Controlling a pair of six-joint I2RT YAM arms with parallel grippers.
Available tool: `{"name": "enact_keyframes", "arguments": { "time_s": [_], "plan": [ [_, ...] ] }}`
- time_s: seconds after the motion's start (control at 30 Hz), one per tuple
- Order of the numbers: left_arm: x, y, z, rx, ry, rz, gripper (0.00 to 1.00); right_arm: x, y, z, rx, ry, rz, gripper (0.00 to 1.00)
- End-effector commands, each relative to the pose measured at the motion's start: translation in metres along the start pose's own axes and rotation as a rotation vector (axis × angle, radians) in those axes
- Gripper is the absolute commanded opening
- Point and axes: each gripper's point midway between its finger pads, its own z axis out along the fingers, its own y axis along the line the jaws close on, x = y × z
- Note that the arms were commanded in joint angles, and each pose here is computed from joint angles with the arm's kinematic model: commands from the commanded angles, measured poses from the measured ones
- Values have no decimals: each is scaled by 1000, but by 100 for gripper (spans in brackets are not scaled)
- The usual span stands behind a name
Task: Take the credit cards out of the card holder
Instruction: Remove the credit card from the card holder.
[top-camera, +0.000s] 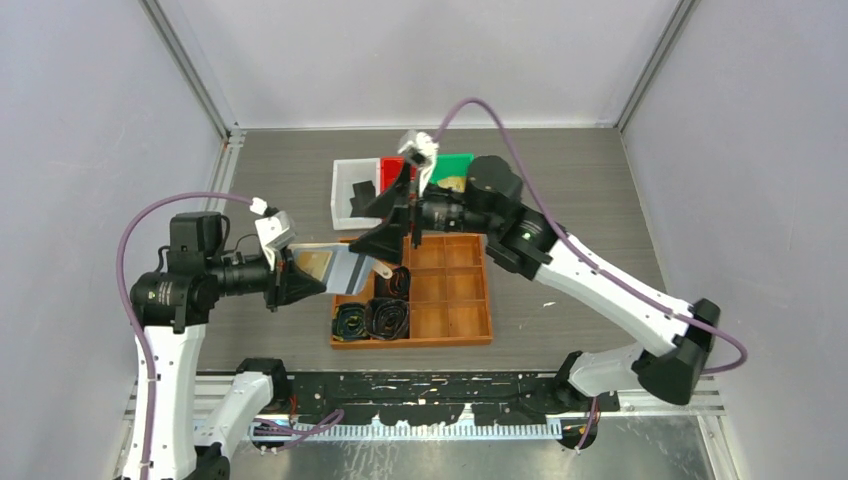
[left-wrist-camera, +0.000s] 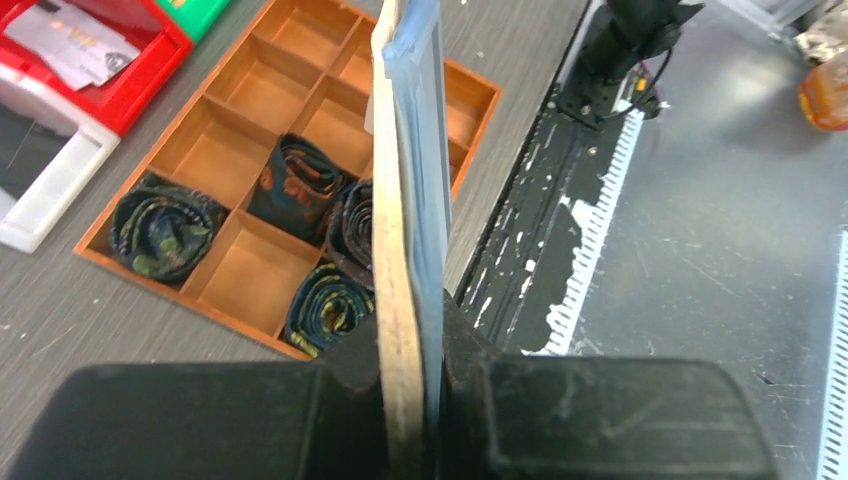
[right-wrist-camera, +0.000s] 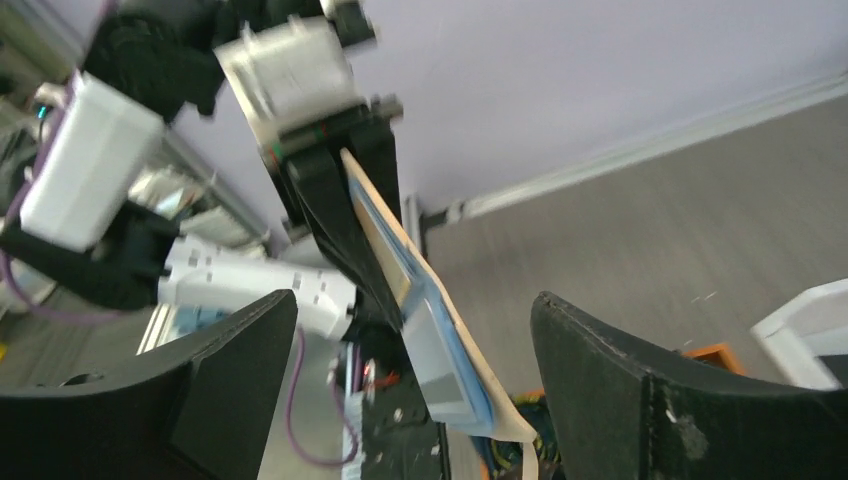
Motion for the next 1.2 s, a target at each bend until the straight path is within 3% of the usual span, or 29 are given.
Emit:
{"name": "enact_keyframes", "arguments": {
  "time_s": [0.0, 0.23, 0.3, 0.37, 0.43, 0.47, 0.57, 0.8, 1.17],
  "plan": [
    [-25, -32, -8, 107, -103, 54, 0, 22, 30, 3, -233, 132, -20, 91],
    [-42, -47, -10, 183, -168, -35, 0, 35, 40, 7, -344, 180, 27, 80],
    [-46, -50, -11, 198, -182, -52, 0, 37, 44, 6, -373, 182, 52, 69],
    [-51, -50, -10, 206, -196, -70, 1, 38, 45, 7, -384, 187, 77, 50],
    [-54, -49, -10, 214, -205, -88, 10, 38, 46, 7, -389, 192, 94, 28],
    [-55, -49, -10, 216, -208, -99, 21, 38, 46, 7, -384, 193, 100, 20],
    [-57, -49, -8, 237, -208, -142, 42, 38, 44, 5, -358, 185, 104, 6],
    [-56, -52, -6, 284, -210, -206, 47, 42, 45, -8, -324, 199, 90, 1],
    [-67, -45, -5, 274, -228, -223, 33, 54, 51, -26, -314, 258, 81, 1]
  ]
}}
